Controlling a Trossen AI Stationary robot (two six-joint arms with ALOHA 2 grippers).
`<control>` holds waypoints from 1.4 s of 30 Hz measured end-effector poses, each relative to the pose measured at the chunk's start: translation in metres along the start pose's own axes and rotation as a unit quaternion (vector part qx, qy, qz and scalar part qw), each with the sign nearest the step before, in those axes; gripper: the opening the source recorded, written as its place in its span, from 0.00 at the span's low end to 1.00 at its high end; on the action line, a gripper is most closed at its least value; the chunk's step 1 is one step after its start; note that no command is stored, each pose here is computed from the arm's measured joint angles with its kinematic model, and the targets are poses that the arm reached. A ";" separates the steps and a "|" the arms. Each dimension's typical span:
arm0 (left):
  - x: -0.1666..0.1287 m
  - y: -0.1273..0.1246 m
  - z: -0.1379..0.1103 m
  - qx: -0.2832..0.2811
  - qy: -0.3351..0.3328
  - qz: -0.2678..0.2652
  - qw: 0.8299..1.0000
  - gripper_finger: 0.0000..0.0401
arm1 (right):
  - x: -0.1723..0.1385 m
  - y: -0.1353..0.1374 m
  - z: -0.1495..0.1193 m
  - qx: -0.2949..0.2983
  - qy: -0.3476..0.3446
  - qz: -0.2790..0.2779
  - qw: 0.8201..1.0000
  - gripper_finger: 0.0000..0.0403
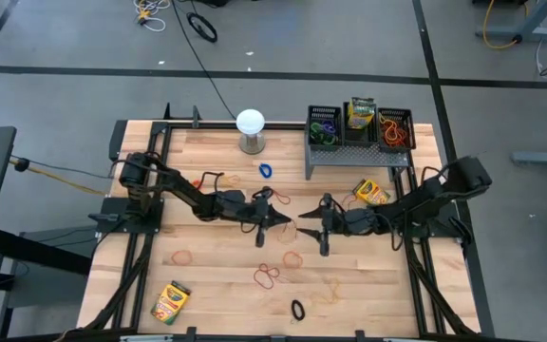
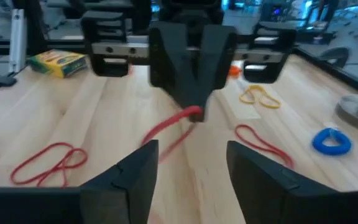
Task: Pick & Place Office Desk Supplies
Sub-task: Put the red rubberband into the right black basket on the shelf
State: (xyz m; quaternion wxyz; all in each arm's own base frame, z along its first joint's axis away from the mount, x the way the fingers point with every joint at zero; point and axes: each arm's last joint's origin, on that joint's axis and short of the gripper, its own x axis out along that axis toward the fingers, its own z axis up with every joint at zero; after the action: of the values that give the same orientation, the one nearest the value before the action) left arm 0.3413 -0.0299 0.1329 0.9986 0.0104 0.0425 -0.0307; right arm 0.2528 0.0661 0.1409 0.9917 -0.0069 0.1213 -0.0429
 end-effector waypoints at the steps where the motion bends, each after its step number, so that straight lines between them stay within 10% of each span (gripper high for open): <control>1: 0.000 0.000 0.000 0.000 0.001 0.004 1.000 0.01 | 0.002 -0.001 0.000 0.001 0.002 0.007 1.000 0.50; 19: 0.000 0.001 0.003 0.001 -0.017 0.012 1.000 0.01 | 0.040 -0.011 -0.004 0.035 0.012 0.002 0.999 0.48; 29: 0.000 0.001 0.005 0.007 -0.027 0.015 0.999 0.02 | 0.046 -0.012 -0.005 0.030 -0.019 0.034 0.999 0.17; 42: -0.020 0.003 0.019 0.007 -0.025 0.039 0.999 0.36 | 0.046 -0.011 -0.007 -0.002 -0.010 0.035 0.999 0.01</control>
State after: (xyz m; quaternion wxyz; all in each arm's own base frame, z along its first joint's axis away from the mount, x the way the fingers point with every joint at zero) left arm 0.3231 -0.0260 0.1533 0.9997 0.0180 0.0168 0.0080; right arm 0.2943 0.0516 0.1233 0.9937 -0.0046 0.1118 -0.0079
